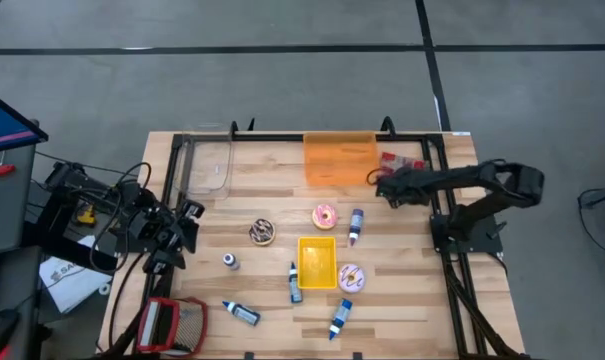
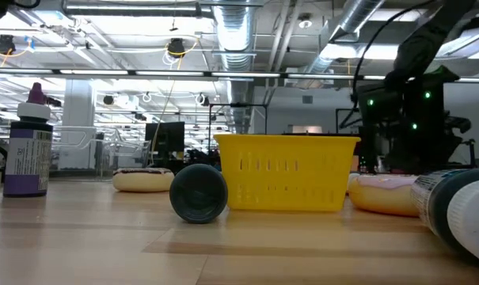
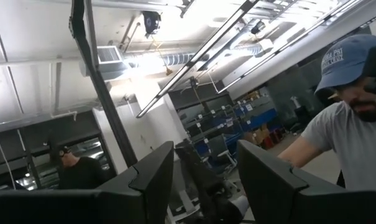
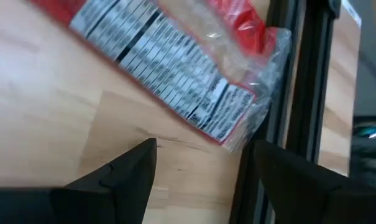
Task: Pick & Place Food Item
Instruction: Put the red popcorn bag into the orange bin
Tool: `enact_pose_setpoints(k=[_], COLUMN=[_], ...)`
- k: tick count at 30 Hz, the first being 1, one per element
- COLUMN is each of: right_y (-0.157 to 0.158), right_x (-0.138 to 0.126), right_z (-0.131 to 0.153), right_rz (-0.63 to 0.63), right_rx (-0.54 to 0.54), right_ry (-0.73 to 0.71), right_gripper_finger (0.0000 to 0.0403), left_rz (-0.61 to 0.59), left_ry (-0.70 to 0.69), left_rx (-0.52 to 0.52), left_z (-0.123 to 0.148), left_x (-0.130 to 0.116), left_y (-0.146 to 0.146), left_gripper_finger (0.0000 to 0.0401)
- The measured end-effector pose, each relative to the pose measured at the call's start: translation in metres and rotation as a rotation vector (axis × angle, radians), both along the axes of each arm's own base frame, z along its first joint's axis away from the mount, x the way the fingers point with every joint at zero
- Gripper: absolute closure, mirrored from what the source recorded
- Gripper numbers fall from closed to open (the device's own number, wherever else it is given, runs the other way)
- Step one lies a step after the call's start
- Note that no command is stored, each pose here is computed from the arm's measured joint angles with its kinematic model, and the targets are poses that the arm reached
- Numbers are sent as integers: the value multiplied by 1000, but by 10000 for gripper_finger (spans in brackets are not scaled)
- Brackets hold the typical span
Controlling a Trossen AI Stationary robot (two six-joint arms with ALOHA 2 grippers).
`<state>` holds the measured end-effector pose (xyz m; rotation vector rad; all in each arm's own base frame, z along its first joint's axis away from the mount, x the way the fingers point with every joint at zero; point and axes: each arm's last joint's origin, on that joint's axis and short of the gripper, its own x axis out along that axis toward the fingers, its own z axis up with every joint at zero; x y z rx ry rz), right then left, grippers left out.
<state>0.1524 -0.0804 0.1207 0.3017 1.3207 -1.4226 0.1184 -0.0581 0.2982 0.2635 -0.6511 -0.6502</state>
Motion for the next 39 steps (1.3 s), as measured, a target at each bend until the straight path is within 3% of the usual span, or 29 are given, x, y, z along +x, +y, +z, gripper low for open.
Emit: enact_pose_setpoints(k=[7, 13, 21, 28, 39], right_y=[7, -7, -37, -46, -63], right_x=[8, 18, 21, 20, 20], right_z=[-20, -19, -18, -19, -21], right_rz=[79, 88, 54, 60, 119], right_rx=[-28, -32, 4, -41, 8], right_ry=[172, 238, 278, 294, 280], right_gripper_finger=[139, 139, 139, 141, 193], left_rz=[11, 12, 12, 16, 14], left_ry=[9, 9, 12, 29, 31], left_rx=[-3, -3, -4, -1, -4], left_z=[0, -1, -1, -2, -2], left_x=[1, 1, 1, 2, 2], left_y=[0, 0, 0, 0, 0], left_gripper_finger=[231, 231, 231, 231, 231])
